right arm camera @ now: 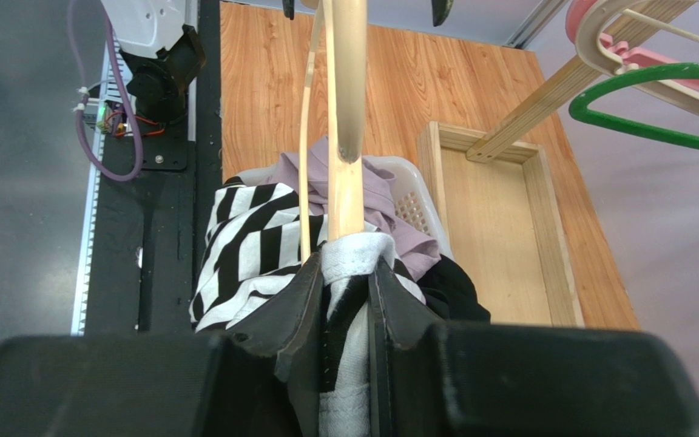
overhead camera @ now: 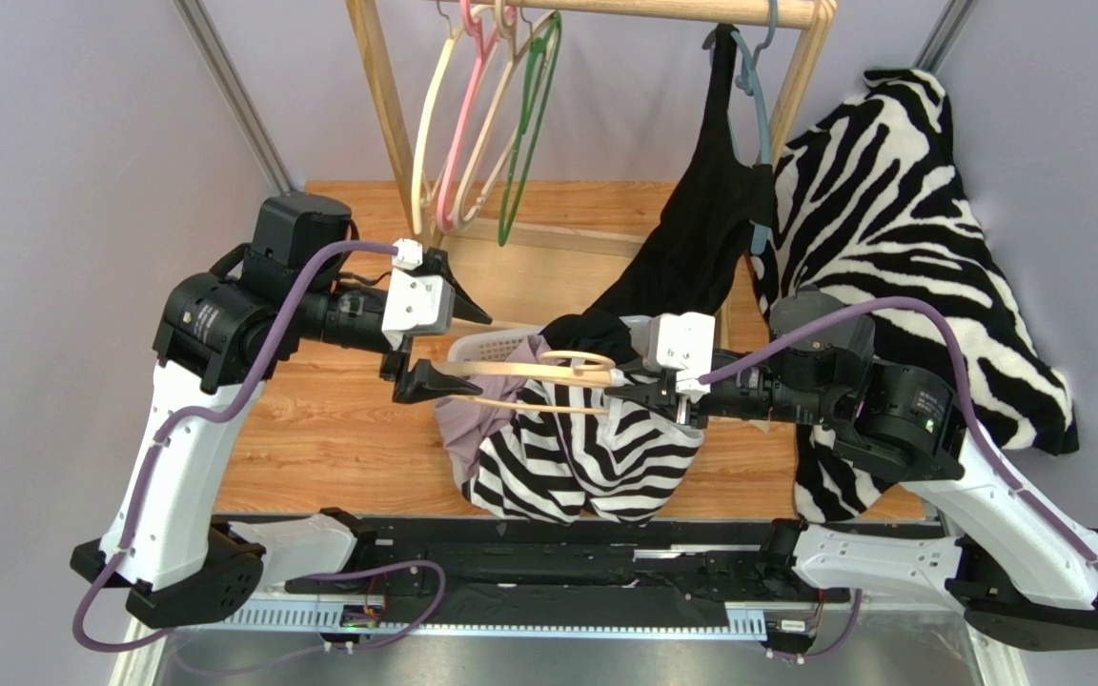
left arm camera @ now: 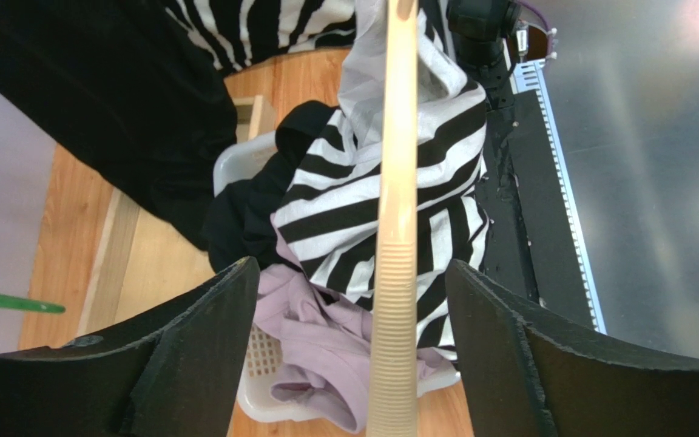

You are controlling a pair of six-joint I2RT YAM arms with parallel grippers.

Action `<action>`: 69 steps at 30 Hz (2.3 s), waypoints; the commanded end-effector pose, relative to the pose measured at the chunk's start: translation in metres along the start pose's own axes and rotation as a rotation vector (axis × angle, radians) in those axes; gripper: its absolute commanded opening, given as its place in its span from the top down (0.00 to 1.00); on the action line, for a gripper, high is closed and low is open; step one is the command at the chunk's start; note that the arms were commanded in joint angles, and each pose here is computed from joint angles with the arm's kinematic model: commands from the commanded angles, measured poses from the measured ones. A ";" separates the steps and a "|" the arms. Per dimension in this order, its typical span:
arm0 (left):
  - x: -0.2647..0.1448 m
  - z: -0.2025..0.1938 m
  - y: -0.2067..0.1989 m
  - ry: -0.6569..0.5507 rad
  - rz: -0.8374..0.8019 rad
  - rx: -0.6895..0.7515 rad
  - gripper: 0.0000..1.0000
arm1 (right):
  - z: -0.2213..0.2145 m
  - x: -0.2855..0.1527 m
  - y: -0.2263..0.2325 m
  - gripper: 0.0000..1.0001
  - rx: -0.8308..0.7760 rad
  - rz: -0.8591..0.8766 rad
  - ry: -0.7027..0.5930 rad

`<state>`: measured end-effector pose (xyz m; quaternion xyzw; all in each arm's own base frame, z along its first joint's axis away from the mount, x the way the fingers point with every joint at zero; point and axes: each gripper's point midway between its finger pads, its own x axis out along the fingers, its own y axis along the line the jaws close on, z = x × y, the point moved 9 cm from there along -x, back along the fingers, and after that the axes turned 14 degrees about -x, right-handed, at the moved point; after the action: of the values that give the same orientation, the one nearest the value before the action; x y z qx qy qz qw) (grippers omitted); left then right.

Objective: Remove the tank top from the hanger

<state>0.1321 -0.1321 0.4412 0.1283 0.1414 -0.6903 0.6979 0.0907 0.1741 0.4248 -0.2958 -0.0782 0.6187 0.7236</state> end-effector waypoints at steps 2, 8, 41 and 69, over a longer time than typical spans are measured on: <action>-0.003 -0.025 -0.037 0.124 -0.190 -0.118 0.39 | 0.022 -0.010 -0.019 1.00 -0.080 -0.112 -0.081; 0.008 -0.033 -0.031 0.215 -0.174 -0.130 0.39 | 0.025 -0.011 -0.018 1.00 -0.076 -0.108 -0.101; -0.029 -0.022 -0.019 0.245 0.324 -0.025 1.00 | -0.001 -0.032 -0.008 0.83 -0.030 -0.222 0.018; -0.036 -0.020 -0.022 0.211 0.370 -0.039 1.00 | -0.058 0.028 -0.005 0.92 0.349 -0.455 0.285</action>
<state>0.1193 -0.0973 0.4337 0.2203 0.1989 -0.5297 0.7946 0.1173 0.1827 0.3559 -0.2542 0.0633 0.4800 0.8373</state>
